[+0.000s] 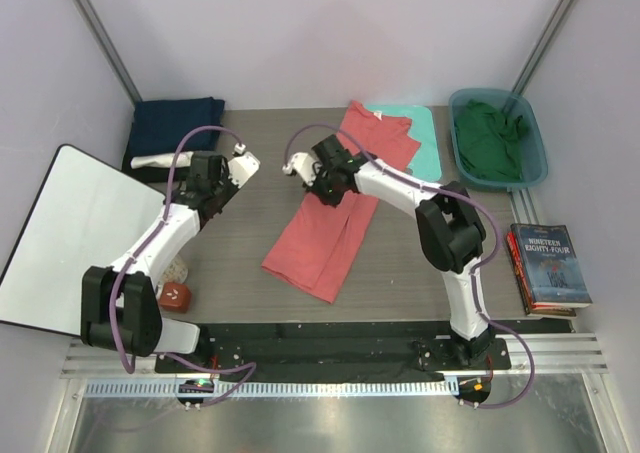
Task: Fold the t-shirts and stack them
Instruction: Fold the tshirt
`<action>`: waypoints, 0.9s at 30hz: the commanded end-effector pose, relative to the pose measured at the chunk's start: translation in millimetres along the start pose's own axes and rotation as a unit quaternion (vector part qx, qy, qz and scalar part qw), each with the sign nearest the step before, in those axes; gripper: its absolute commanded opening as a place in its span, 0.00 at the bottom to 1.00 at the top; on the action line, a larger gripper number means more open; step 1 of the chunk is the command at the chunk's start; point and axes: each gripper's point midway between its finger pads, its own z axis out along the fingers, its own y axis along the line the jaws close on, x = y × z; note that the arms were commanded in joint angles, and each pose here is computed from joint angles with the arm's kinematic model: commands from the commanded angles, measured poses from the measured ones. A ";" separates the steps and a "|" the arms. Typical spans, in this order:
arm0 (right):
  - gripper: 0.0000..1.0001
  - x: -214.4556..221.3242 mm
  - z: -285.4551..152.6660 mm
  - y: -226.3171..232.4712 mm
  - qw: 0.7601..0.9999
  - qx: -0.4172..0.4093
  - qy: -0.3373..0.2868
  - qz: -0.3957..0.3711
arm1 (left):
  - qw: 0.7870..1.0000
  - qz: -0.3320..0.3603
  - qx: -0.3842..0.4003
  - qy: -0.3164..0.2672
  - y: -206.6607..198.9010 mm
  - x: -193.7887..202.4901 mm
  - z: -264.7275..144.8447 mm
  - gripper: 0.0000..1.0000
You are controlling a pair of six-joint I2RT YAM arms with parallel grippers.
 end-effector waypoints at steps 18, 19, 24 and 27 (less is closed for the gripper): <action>0.01 44.1 28.6 143.8 0.975 -0.179 0.086 -0.100 | 0.997 -0.067 -0.025 -0.042 22.9 -9.5 -7.8 0.00; 0.01 46.3 27.1 144.0 0.975 -0.176 0.089 -0.103 | 0.997 -0.064 -0.025 -0.045 23.5 -11.1 -8.8 0.00; 0.01 74.9 9.7 159.0 0.969 -0.183 0.118 -0.114 | 0.997 -0.044 -0.007 -0.057 17.9 -14.4 -10.5 0.00; 0.01 90.3 -8.2 162.5 0.967 -0.181 0.130 -0.121 | 0.997 -0.022 0.023 -0.066 5.1 -14.0 -11.4 0.00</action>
